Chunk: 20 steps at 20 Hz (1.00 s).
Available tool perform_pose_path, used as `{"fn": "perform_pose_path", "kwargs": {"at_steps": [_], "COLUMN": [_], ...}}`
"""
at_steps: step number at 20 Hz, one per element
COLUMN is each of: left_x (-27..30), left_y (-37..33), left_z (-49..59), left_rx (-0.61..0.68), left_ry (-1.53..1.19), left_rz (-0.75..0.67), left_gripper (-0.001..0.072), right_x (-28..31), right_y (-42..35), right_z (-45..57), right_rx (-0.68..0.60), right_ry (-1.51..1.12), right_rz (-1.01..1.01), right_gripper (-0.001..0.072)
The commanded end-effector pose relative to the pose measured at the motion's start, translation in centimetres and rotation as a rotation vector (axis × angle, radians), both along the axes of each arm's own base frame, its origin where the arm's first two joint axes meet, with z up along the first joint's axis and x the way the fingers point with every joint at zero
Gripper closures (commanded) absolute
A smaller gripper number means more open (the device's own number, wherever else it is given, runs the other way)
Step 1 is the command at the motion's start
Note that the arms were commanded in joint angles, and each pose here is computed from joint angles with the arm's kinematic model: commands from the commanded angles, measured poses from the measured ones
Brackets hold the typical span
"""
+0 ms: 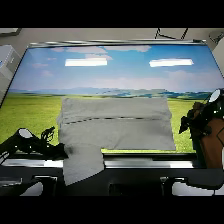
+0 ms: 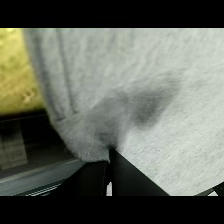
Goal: Fold the clothes and pants, and hang the long-sleeved shirts on hangers.
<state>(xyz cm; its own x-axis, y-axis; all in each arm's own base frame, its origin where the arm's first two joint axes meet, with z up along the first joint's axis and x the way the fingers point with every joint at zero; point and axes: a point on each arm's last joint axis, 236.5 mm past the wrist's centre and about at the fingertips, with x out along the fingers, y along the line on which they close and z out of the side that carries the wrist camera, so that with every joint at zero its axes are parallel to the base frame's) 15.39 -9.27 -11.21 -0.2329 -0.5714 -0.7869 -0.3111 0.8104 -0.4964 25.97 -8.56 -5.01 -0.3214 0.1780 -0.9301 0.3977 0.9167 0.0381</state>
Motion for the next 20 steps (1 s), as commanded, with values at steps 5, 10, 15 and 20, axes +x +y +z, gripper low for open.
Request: {"fn": "perform_pose_path", "kwargs": {"at_steps": [5,10,15,20], "left_x": [0.0,0.0,0.7,8.0], "left_y": [0.1,0.1,0.2,1.6], "left_z": [0.1,0.1,0.7,7.2], "left_rx": [0.000,-0.001,0.009,0.057], "left_ry": [0.005,0.002,-0.040,-0.315], "left_rz": [0.012,0.010,0.009,0.002], "left_gripper": [0.0685,0.0685,0.0686,0.0686], "right_x": [-1.7,-2.1,-2.9,1.9], "right_y": [3.7,5.5,7.2,6.0], "right_z": [-5.7,-6.8,-5.7,-0.8], "right_rx": [0.120,0.176,0.259,0.216], "right_ry": [-0.037,-0.043,-0.009,-0.200], "right_rz": [-0.015,-0.061,-0.054,-0.036], "right_gripper": [0.0130,0.0172,0.0660,0.0664]}}
